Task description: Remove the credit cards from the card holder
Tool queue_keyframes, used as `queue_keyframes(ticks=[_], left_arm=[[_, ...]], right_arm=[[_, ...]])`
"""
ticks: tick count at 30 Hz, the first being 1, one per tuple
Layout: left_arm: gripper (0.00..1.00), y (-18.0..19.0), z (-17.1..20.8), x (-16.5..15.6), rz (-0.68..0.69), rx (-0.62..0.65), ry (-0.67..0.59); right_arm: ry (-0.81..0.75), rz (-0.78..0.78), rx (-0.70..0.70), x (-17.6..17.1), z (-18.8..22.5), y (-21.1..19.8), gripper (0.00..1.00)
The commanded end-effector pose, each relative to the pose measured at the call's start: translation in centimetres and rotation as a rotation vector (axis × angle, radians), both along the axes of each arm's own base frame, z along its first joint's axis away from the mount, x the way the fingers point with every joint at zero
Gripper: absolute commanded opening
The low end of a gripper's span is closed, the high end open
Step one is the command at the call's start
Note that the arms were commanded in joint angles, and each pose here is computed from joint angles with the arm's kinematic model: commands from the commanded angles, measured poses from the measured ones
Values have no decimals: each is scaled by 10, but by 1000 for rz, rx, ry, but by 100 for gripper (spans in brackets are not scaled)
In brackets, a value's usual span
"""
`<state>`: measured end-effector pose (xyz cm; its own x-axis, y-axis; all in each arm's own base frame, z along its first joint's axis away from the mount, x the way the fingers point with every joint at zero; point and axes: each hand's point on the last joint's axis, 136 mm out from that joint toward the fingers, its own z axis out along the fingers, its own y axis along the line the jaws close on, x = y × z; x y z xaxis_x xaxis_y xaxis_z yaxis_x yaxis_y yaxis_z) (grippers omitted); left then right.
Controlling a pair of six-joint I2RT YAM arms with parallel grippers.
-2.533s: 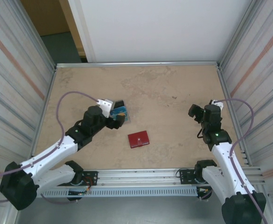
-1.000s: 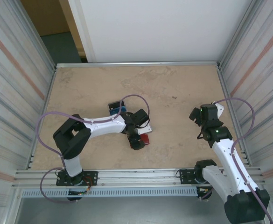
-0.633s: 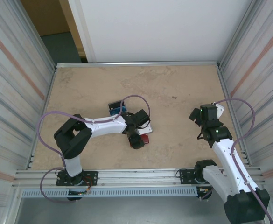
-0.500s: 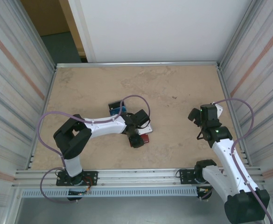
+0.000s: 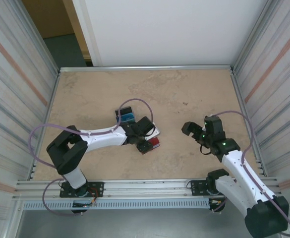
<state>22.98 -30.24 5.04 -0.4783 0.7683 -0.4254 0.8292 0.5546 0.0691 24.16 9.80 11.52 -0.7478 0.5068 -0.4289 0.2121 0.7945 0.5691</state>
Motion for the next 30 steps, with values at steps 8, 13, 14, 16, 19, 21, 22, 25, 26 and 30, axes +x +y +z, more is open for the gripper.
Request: queue_keyframes(ticks=[8,13,14,16,19,21,22,25,26,30], left_arm=[[65,5,46,17,209,-269,8],[86,17,37,8,177,-234,82],[90,17,34,4,141,-220,94],[98,21,26,-2,100,-172,111],[99,26,11,-6,62,-111,119],[99,23,3,-9,27,-85,122],[99,22,-1,-10,13,-73,124],[99,18,-10,-9,-13,-27,106],[99,18,-13,-9,-19,-11,98],[99,18,-22,-8,-26,32,88]], right_arm=[[32,186,213,-1,-3,73,100],[47,175,181,1,-9,73,99],[45,172,174,2,-9,72,99],[41,161,155,2,-8,69,99],[27,154,143,2,-4,66,99],[22,148,139,2,-4,64,99],[20,146,138,2,-3,64,99],[21,140,132,3,-3,62,99],[23,139,130,2,-3,62,99],[24,134,127,2,-3,61,99]])
